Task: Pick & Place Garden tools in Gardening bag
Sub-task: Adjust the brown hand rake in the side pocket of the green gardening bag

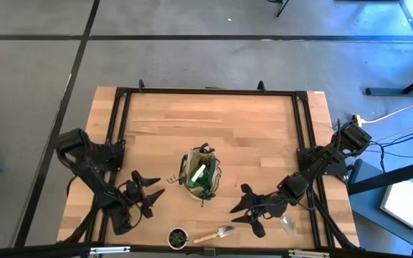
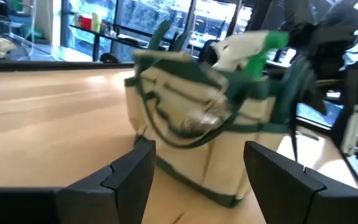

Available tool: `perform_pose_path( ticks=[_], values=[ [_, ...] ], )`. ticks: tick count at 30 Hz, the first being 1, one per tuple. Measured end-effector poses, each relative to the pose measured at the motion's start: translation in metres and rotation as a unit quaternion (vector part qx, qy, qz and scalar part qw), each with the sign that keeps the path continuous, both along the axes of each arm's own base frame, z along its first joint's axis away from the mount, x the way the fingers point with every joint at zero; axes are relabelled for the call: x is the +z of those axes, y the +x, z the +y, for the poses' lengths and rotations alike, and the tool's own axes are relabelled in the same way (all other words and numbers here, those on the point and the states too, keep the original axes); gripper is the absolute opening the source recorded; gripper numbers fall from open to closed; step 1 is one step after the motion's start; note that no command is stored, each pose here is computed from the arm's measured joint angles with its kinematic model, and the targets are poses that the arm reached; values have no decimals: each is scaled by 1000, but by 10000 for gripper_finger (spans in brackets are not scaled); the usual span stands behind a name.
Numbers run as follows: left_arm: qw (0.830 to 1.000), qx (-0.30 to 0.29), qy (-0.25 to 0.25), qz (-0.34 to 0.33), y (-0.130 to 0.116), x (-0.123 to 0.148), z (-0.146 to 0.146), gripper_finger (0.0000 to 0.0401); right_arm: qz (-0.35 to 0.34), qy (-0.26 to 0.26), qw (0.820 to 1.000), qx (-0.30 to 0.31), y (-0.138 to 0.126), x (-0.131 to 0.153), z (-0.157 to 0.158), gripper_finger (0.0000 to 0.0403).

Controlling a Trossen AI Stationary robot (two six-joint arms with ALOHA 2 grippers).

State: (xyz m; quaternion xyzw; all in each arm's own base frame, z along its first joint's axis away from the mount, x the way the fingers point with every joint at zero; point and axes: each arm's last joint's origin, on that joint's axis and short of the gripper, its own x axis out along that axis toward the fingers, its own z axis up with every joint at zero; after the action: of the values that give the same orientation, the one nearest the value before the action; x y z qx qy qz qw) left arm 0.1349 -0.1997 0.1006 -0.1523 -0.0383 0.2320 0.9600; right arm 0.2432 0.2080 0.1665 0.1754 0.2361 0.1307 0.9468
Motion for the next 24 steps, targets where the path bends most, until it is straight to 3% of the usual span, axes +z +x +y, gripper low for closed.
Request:
perform_pose_path(
  ticks=[4,12,24],
  values=[
    [1000,15,3,1,6,-16,4,240,0,0,1000,-2,1,0,-1,156],
    [998,58,33,19,29,-14,7,240,1,-6,1000,-2,1,-1,-1,156],
    [997,62,2,43,39,-14,8,239,3,-10,1000,-1,0,-1,-1,156]
  ],
)
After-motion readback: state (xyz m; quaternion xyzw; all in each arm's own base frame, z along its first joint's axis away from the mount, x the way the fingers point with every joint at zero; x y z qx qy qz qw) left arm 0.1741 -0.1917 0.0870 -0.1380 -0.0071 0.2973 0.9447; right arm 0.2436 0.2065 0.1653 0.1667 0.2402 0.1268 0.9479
